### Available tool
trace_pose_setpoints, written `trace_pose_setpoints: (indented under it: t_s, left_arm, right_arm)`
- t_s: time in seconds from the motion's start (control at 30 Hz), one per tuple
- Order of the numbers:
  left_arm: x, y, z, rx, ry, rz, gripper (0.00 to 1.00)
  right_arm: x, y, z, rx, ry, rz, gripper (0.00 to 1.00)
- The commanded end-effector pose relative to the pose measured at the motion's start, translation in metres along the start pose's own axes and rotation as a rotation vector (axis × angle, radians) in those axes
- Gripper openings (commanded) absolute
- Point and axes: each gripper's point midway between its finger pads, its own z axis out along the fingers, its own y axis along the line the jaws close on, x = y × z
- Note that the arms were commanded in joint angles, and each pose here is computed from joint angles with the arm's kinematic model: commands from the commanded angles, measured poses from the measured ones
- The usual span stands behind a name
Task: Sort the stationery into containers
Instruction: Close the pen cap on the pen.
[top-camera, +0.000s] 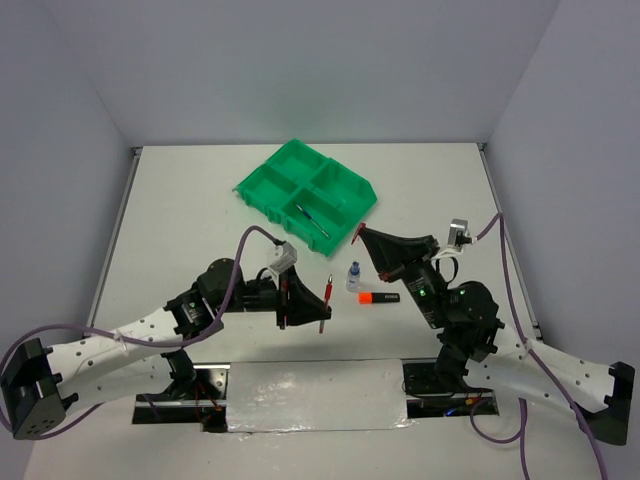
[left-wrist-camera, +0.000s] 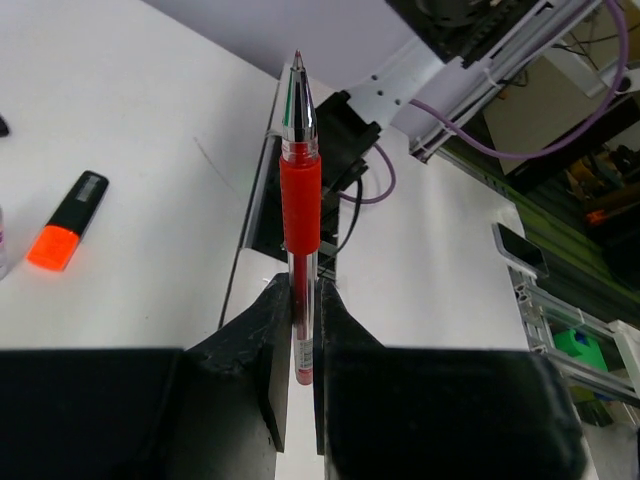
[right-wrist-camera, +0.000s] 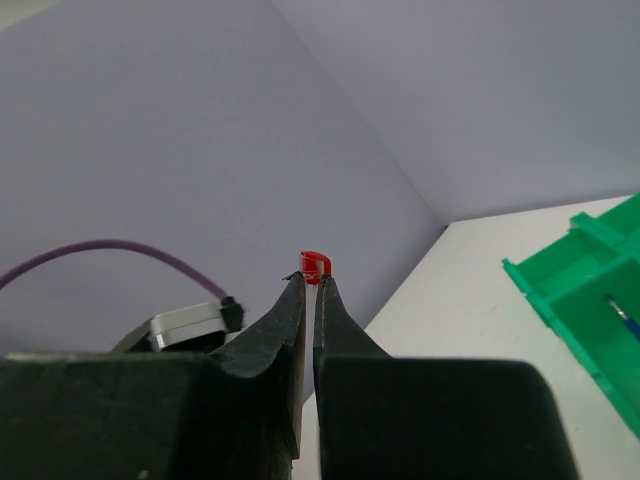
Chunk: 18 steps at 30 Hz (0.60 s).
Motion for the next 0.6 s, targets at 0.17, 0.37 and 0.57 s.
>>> trace_pose_setpoints:
  t_s: [0.17,0.37,0.57]
  left_arm:
    - [-0.037,-0.003,0.007,-0.024,-0.097,0.096,0.00]
    - [-0.044,-0.003,0.007,-0.033,-0.099,0.115,0.00]
    - [-0.037,0.001,0.010,-0.036,-0.083,0.107,0.00]
  right_arm:
    - [0.025,0.022,-0.014,-0.156,0.097,0.078,0.00]
    - [0.035,0.027,-0.014,-0.195,0.136,0.071,0.00]
    - [0.036,0.033,-0.012,-0.221,0.141,0.062,0.00]
